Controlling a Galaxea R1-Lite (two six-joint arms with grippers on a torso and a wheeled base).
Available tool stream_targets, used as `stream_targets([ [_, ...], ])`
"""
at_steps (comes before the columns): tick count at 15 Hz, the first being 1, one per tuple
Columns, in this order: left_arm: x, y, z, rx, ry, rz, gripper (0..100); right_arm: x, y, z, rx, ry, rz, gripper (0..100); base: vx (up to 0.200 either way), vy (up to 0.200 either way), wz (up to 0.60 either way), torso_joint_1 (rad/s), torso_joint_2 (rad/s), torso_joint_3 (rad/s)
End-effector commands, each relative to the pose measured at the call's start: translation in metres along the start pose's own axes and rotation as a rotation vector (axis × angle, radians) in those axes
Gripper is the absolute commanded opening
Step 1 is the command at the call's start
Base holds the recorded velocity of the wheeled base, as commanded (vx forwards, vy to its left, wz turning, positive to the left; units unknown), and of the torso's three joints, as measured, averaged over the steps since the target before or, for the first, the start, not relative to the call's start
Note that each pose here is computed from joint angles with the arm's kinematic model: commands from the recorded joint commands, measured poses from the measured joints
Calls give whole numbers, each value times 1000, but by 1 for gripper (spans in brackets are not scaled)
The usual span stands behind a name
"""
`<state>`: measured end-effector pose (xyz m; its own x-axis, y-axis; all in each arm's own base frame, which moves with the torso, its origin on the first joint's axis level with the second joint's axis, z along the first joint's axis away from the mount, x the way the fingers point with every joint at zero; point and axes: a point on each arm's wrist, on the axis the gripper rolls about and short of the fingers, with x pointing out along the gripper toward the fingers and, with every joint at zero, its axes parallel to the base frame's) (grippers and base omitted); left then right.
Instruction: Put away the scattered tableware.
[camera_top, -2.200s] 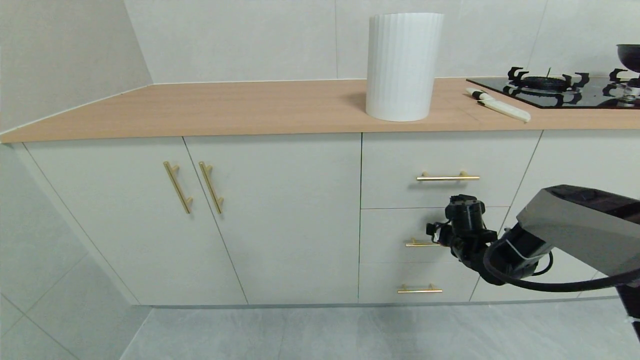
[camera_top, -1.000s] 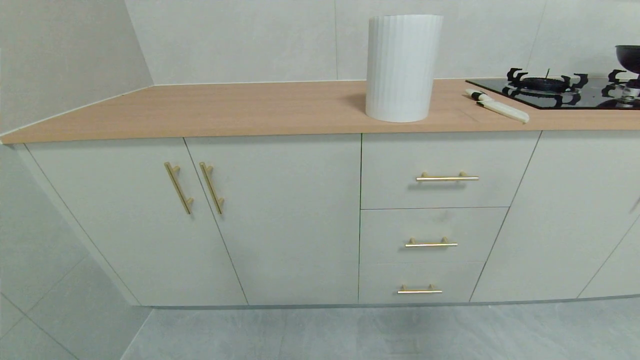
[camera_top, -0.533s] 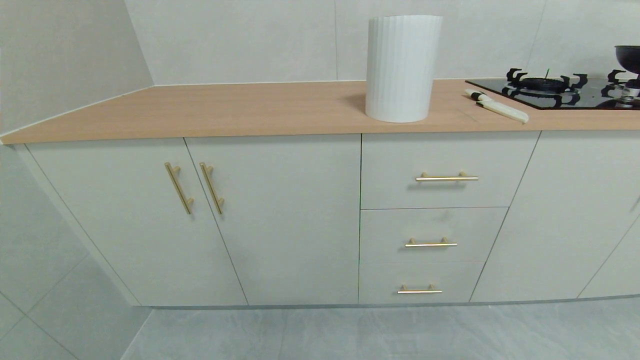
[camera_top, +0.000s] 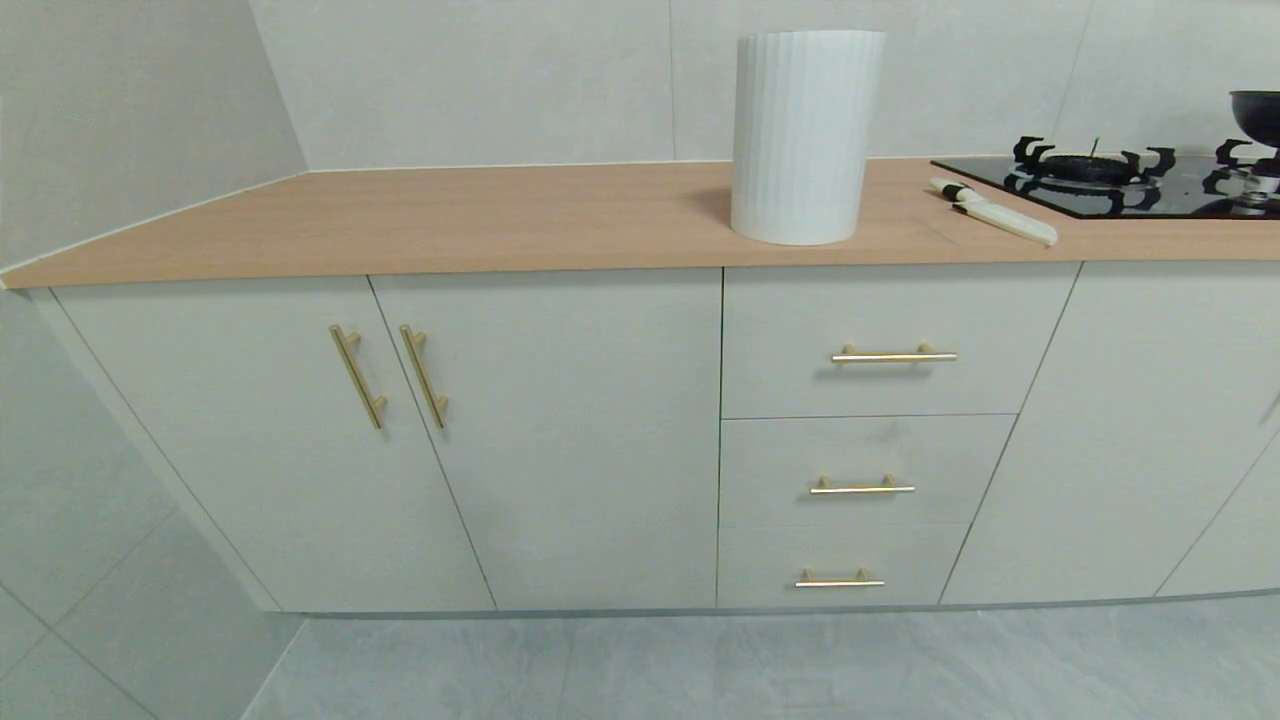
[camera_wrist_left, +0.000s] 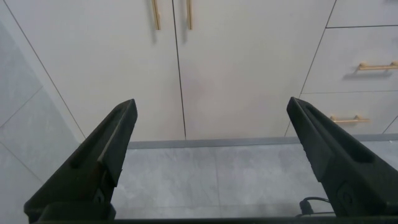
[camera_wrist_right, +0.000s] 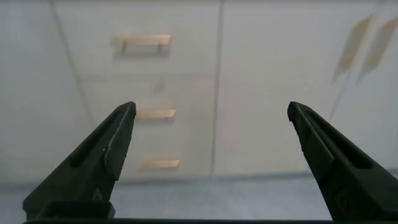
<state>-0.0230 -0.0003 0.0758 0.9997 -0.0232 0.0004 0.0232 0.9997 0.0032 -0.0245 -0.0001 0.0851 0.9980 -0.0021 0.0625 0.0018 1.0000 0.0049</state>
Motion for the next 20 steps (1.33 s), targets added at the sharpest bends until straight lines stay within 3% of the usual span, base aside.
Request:
stream_targets([
  [1, 0, 0, 0, 0, 0, 0, 100, 1, 0, -8, 6, 50, 23, 100, 0, 0, 0, 0, 0, 0],
  [16, 0, 0, 0, 0, 0, 0, 100, 1, 0, -10, 11, 61, 17, 100, 0, 0, 0, 0, 0, 0],
  [20, 0, 0, 0, 0, 0, 0, 100, 1, 0, -10, 11, 61, 17, 100, 200, 0, 0, 2, -4, 4],
])
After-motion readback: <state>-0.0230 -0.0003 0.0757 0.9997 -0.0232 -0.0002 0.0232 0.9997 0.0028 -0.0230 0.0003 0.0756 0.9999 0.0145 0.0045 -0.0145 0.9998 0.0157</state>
